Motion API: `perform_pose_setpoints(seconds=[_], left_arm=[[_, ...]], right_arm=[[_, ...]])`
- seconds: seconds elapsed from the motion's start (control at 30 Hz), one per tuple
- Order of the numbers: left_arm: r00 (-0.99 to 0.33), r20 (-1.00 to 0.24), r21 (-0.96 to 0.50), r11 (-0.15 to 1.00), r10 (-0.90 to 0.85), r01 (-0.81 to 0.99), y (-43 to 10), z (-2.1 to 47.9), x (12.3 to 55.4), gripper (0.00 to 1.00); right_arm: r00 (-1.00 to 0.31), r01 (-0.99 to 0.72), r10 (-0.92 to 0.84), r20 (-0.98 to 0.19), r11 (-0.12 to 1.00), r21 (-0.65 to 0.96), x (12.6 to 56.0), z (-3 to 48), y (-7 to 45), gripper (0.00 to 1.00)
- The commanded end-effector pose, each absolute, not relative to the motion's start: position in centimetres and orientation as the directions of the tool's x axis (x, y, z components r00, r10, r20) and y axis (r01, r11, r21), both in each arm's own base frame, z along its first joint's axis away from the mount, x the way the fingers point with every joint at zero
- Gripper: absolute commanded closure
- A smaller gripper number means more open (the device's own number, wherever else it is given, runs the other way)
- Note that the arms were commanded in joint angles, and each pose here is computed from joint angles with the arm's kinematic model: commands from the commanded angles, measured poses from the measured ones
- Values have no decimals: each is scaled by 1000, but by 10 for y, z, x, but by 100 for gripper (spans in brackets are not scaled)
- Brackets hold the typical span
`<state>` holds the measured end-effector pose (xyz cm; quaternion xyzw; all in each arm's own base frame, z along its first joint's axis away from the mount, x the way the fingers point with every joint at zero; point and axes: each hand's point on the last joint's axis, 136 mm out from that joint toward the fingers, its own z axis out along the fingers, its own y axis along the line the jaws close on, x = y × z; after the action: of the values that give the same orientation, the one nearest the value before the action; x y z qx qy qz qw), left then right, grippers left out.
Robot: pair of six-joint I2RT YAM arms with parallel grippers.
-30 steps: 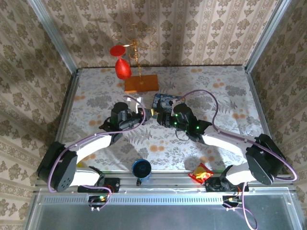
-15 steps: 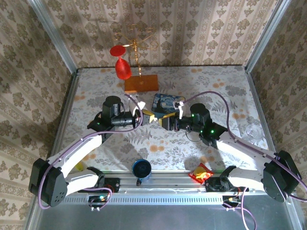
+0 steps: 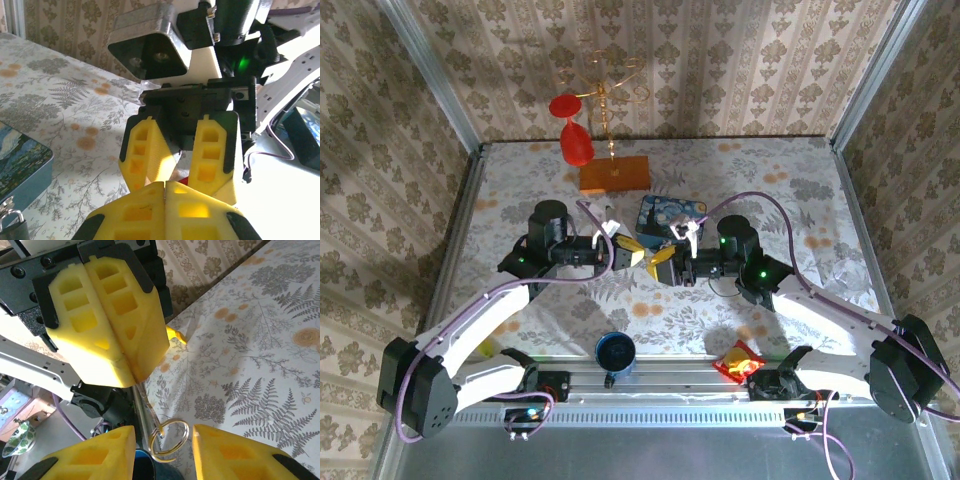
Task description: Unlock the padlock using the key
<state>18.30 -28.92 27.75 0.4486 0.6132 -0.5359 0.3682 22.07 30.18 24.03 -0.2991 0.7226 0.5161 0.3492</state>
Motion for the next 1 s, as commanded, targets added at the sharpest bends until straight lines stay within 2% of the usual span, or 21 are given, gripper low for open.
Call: perform_pose_setpoints(seconds=[0.0,0.2,0.5,0.97], left_arm=[[-279,-953,-287,-56,118,956,-289,299,173,100],[-281,-952,-295,-118,124,948,-288,300,162,100],[-284,-952,-299,-155,114,941,-287,301,157,100],[-306,-945,-321,-143,118,936,-290,297,162,100]], right_arm=[[-494,-853,-49,-868,224,472,214,272,302,65],[-471,-865,-57,-880,225,448,212,278,300,60],[-457,-885,-73,-886,134,446,199,288,305,57],[-465,-879,-63,-883,151,452,202,286,304,67]])
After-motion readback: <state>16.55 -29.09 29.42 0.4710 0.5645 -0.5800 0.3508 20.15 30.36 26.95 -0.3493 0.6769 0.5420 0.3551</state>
